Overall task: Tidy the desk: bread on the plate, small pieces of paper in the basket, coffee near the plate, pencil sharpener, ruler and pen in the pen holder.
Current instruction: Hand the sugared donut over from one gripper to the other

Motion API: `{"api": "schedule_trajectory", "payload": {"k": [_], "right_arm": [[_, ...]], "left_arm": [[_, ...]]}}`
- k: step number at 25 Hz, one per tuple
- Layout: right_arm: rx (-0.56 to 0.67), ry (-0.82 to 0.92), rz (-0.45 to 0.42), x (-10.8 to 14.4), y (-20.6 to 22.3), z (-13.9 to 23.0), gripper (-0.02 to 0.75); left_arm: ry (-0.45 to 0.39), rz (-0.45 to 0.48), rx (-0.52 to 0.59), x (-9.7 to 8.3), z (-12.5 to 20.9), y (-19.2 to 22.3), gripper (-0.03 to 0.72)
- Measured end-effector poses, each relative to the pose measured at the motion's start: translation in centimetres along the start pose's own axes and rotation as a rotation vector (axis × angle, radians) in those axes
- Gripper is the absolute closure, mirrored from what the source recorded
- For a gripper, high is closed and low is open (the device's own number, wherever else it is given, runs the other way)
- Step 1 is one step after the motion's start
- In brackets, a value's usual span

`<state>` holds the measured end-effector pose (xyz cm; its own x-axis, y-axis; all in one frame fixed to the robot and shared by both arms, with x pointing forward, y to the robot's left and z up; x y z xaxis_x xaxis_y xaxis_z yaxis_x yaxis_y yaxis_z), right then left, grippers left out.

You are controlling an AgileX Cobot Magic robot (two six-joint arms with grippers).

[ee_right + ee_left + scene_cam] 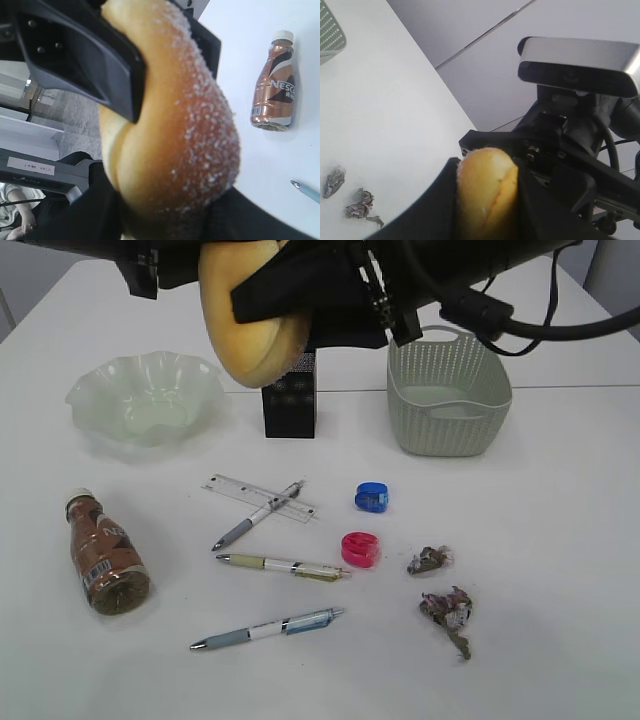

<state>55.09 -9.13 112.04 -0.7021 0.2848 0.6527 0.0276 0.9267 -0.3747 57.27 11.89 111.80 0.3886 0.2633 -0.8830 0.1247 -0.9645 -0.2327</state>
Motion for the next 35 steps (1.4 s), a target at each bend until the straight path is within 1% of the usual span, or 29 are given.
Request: {"api": "schedule_trajectory", "payload": {"k": [1, 3, 5, 7, 9, 11, 15, 17, 28, 31, 35], "right_arm": [[0.001, 0.009, -0.001, 0.02, 0.00, 0.02, 0.437], [0.006, 0.057, -0.004, 0.04, 0.00, 0.07, 0.351], [0.013, 0.079, -0.004, 0.06, 0.00, 0.14, 0.225], [0.013, 0.091, -0.004, 0.06, 0.00, 0.14, 0.130], [0.015, 0.095, -0.008, 0.10, 0.00, 0.16, 0.094], [0.015, 0.095, -0.008, 0.10, 0.00, 0.16, 0.096], [0.018, 0.093, -0.006, 0.08, 0.00, 0.20, 0.153], [0.018, 0.094, -0.006, 0.08, 0.00, 0.20, 0.169], [0.020, 0.107, -0.006, 0.08, 0.00, 0.22, 0.183], [0.020, 0.129, -0.006, 0.08, 0.00, 0.22, 0.178], [0.015, 0.160, -0.012, 0.14, 0.00, 0.16, 0.104]], "left_arm": [[0.000, 0.001, 0.002, -0.01, 0.02, 0.00, 0.498], [0.002, -0.002, 0.004, 0.02, 0.04, 0.00, 0.501], [0.002, -0.003, 0.006, 0.04, 0.06, 0.00, 0.502], [0.003, -0.005, 0.012, 0.09, 0.14, 0.09, 0.504], [0.002, -0.006, 0.016, 0.15, 0.18, 0.18, 0.507], [0.002, -0.006, 0.016, 0.15, 0.18, 0.18, 0.508], [0.002, -0.004, 0.020, 0.13, 0.22, 0.18, 0.510], [0.002, -0.003, 0.021, 0.12, 0.23, 0.18, 0.510], [0.000, -0.001, 0.025, 0.09, 0.28, 0.18, 0.512], [0.002, -0.004, 0.027, 0.13, 0.30, 0.18, 0.512], [0.003, -0.010, 0.031, 0.20, 0.34, 0.18, 0.512]]}}
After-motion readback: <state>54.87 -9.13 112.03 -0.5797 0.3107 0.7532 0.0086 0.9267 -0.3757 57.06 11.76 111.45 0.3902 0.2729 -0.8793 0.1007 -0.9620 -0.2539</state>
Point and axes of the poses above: a point on each arm's last joint axis where the gripper is mounted, y pointing out along that axis toward the gripper, x along the wrist's bending axis when the last joint is at zero, z = x × y, the point moved 2 cm from there along y, pointing out along that axis toward the gripper, and after that the axes turned 9 degrees about -y, right-handed, at the moved point
